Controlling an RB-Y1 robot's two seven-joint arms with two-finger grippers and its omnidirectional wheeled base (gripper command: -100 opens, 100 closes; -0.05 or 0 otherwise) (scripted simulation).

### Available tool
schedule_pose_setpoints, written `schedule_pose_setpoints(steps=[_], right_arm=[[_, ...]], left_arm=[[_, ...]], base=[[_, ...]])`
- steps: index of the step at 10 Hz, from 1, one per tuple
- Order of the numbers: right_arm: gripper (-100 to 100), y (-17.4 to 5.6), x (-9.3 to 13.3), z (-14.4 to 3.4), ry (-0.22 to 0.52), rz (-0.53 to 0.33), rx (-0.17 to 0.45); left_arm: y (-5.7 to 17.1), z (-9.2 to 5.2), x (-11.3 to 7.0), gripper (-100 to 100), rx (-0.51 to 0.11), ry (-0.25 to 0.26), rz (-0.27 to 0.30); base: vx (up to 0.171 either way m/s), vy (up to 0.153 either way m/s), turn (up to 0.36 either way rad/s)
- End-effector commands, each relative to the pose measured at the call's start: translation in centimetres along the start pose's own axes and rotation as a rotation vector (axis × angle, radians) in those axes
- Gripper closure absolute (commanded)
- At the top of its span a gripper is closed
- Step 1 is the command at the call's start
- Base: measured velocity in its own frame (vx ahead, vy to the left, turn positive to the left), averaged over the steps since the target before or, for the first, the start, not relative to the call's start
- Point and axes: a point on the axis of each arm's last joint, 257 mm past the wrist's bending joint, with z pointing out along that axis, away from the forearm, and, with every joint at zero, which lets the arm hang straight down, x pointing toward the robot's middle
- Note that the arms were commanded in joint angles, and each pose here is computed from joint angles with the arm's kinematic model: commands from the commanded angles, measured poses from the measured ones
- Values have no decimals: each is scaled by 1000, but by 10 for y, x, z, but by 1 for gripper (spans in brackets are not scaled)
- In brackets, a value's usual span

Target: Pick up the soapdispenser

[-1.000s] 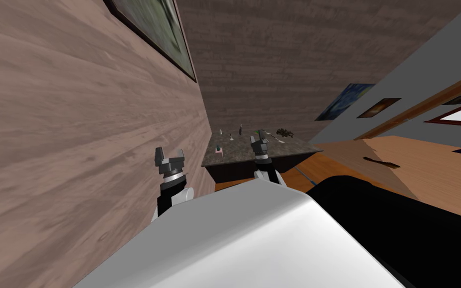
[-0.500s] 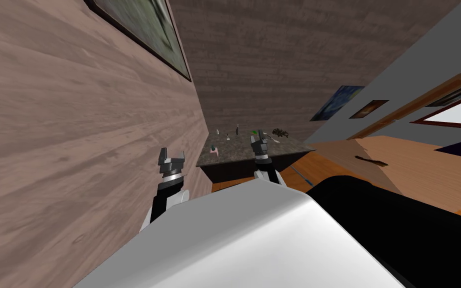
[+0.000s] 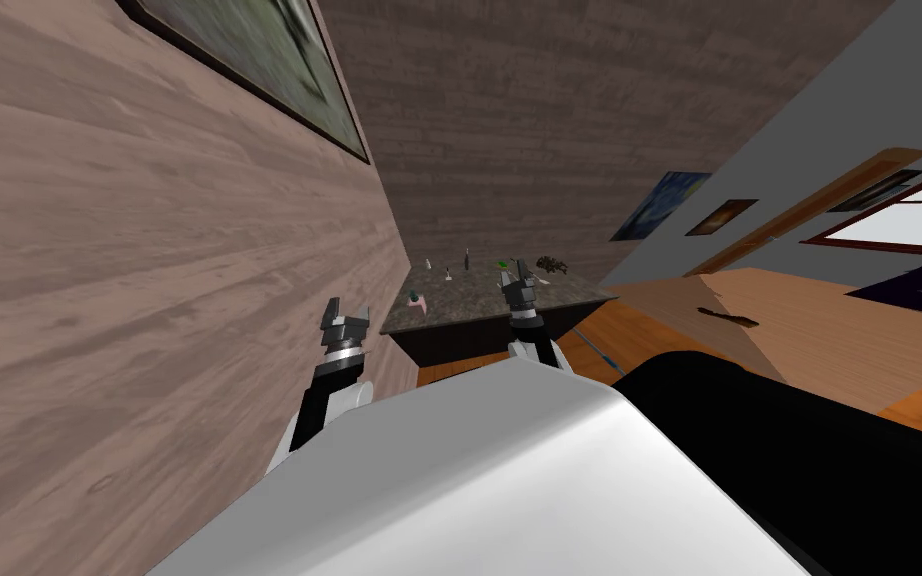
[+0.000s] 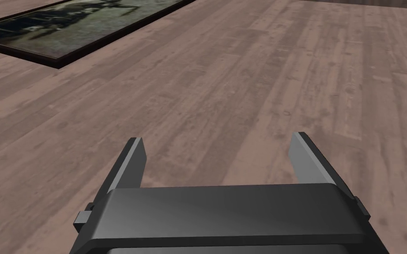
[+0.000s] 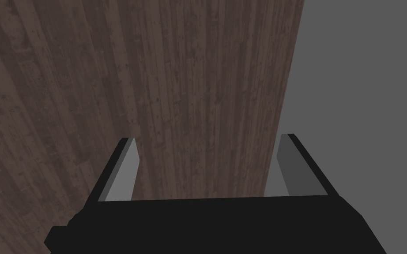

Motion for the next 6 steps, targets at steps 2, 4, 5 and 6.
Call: schedule_pose_setpoints(steps=[2,4,5,6], right_arm=[[0,0,0,0,0,0,0],[0,0,0,0,0,0,0],[0,0,0,0,0,0,0],[0,0,0,0,0,0,0]], left_arm=[[13,0,-9,-100,-53,-12,0],[27,-1,-18,-100,-110,-29,-3],[34,-2,-23,-100,-137,-38,-4],[40,-3,-27,-100,-163,-46,-5]], base=[[-26,-133,-26],[-11,-113,-39],[-20,-149,-42],[-13,-141,-30]])
